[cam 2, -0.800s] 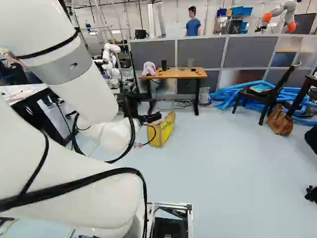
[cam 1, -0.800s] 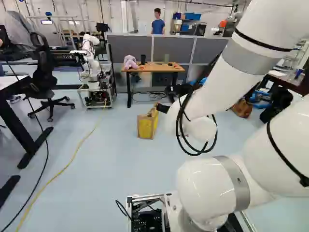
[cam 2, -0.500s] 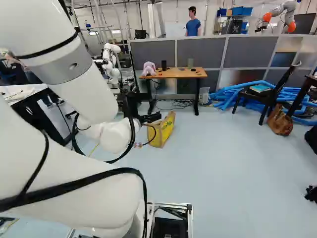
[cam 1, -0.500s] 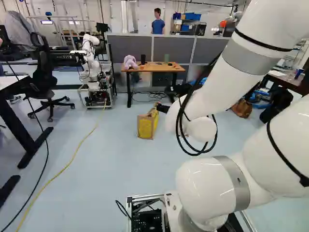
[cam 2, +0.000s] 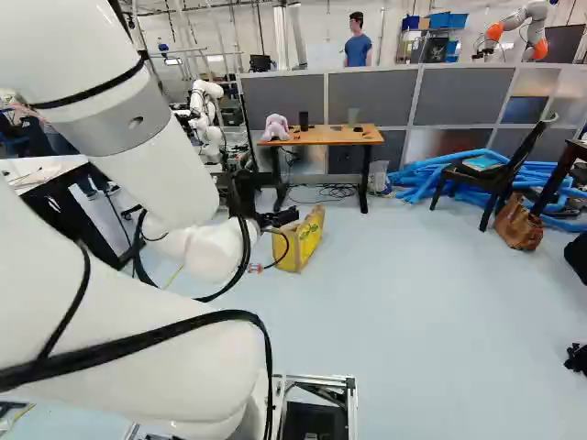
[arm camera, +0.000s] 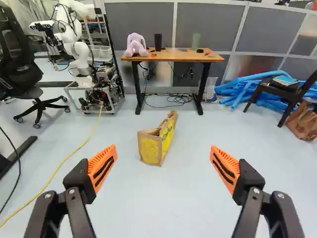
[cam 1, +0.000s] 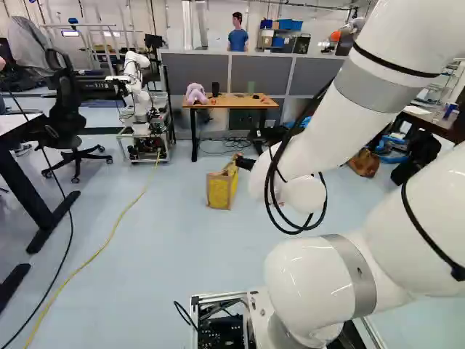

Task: Pick up the bag on the ground and place it on the table

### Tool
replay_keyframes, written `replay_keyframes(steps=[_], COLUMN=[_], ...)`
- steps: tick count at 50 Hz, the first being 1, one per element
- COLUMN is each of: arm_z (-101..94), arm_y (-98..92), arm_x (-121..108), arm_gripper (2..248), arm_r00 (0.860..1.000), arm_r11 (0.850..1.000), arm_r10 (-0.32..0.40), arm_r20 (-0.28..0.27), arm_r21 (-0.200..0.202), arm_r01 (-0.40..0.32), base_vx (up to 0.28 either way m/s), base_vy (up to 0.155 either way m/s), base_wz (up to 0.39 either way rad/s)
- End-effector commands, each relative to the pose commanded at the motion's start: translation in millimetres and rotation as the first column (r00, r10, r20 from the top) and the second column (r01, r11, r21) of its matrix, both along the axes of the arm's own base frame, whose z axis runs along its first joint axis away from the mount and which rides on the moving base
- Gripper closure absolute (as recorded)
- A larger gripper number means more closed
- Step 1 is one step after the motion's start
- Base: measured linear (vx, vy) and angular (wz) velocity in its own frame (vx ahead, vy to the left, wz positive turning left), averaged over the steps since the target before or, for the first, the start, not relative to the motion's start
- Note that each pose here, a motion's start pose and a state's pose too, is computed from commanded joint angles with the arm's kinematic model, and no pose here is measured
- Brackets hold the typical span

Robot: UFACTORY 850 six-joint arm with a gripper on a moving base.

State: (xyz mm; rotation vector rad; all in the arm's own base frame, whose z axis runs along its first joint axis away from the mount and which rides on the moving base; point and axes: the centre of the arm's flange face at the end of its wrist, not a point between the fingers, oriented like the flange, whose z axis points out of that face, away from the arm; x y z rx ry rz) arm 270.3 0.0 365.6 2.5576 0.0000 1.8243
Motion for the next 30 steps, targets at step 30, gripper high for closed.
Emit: replay_keyframes(steps=[30], arm_z=[0.0], arm_y=[0.0], arm_x=[0.0], arm_gripper=[3], arm_r00=[1.000], arm_r11=[1.000], arm_r10=[0.000], arm_r20=[0.000], arm_r21=[0.000], arm_r01=[0.000], base_vx=[0.015], base_vy=[0.000], base_wz=[-0.003])
